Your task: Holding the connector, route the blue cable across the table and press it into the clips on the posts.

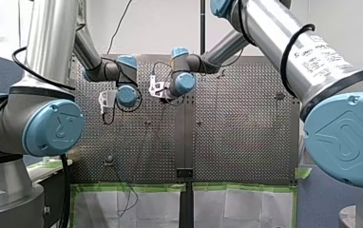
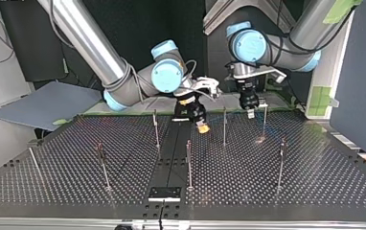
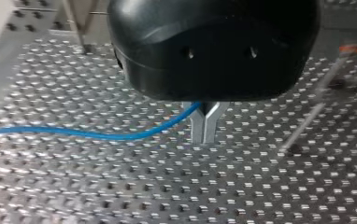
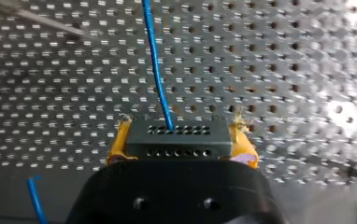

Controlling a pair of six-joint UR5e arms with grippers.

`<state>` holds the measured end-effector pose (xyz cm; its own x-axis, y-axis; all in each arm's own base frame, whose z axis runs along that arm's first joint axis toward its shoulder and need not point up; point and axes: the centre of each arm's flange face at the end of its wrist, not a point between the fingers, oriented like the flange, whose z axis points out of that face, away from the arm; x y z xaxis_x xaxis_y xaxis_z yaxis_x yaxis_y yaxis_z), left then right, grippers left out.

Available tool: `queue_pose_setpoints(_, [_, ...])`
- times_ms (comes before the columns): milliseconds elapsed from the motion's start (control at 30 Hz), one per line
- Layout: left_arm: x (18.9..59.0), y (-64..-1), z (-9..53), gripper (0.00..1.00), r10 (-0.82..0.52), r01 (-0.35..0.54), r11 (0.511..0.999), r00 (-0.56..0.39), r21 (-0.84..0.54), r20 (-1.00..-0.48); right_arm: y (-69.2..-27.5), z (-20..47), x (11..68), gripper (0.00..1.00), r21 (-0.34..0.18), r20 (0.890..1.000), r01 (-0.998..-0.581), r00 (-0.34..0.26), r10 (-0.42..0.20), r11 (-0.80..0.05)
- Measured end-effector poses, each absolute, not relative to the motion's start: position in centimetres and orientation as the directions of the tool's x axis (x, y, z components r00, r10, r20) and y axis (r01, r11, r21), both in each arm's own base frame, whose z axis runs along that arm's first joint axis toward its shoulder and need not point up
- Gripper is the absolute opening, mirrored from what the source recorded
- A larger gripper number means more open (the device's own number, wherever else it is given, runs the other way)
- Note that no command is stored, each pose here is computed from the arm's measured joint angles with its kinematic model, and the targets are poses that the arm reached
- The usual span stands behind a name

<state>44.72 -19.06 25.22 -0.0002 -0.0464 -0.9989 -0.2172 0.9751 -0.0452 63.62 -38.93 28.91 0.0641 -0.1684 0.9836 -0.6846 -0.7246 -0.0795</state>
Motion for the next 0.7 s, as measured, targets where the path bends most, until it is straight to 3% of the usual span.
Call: queue_pose_setpoints(700, [41.7,-19.5,15.5,0.0,-0.053,-0.133,0.99,-0.12,-0.037,-0.991,-37.9,22.2,60.9,0.0,-0.052,0.954,-0.701,0.175,-0.242,-0.711])
